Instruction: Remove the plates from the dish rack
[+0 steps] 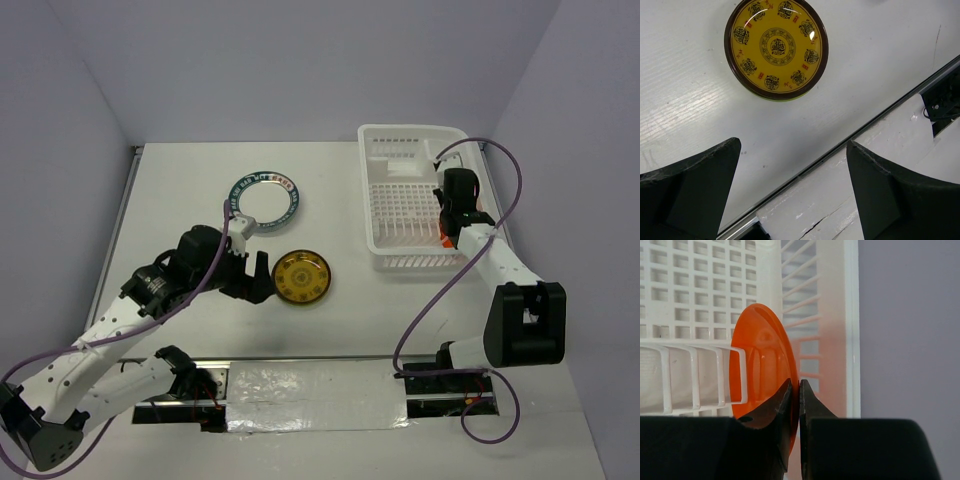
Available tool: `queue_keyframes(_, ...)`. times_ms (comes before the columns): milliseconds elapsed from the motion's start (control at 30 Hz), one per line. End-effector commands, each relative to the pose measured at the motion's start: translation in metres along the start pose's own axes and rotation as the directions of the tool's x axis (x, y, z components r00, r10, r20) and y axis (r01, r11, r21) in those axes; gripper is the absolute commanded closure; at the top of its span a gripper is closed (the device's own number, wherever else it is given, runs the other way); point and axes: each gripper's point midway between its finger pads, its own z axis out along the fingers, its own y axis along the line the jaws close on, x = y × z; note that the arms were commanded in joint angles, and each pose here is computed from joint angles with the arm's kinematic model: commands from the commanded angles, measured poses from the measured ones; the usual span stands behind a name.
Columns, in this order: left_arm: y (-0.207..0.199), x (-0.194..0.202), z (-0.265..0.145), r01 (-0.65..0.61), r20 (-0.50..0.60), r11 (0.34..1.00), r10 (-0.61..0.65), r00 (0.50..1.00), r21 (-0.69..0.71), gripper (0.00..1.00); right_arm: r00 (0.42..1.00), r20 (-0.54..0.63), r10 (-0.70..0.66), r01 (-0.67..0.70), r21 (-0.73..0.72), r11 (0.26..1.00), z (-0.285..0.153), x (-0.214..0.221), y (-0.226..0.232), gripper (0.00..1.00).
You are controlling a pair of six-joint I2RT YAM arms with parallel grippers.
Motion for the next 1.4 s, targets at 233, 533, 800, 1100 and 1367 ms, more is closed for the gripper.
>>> queue_keyframes(233,-0.004,-0.005,-0.003,-0.022,0.030,1.000,0.022,0.999,0.013,0.00,0.980,0.154,-0.129,0.136,-0.034,0.990,-0.023,-0.023,0.005,1.00)
queue_keyframes(533,-0.005,-0.006,-0.004,-0.024,0.034,1.000,0.024,0.999,0.013,0.00,0.979,0.155,-0.133,0.116,0.111,0.987,-0.042,-0.038,-0.026,1.00)
queue_keyframes(800,-0.004,-0.012,-0.009,-0.018,0.065,1.000,0.018,0.998,-0.005,0.00,0.967,0.244,-0.068,-0.006,0.291,0.957,-0.095,-0.073,-0.072,1.00)
queue_keyframes(1100,-0.064,-0.090,-0.064,-0.112,0.394,0.966,0.012,0.919,0.232,0.00,0.827,0.547,0.131,-0.084,-0.111,0.990,-0.230,-0.157,-0.021,1.00)
queue_keyframes(1367,-0.110,-0.154,-0.105,-0.256,0.579,0.906,0.014,0.816,0.338,0.00,0.757,0.311,0.575,0.154,-0.940,0.306,-0.346,-0.145,0.147,1.00)
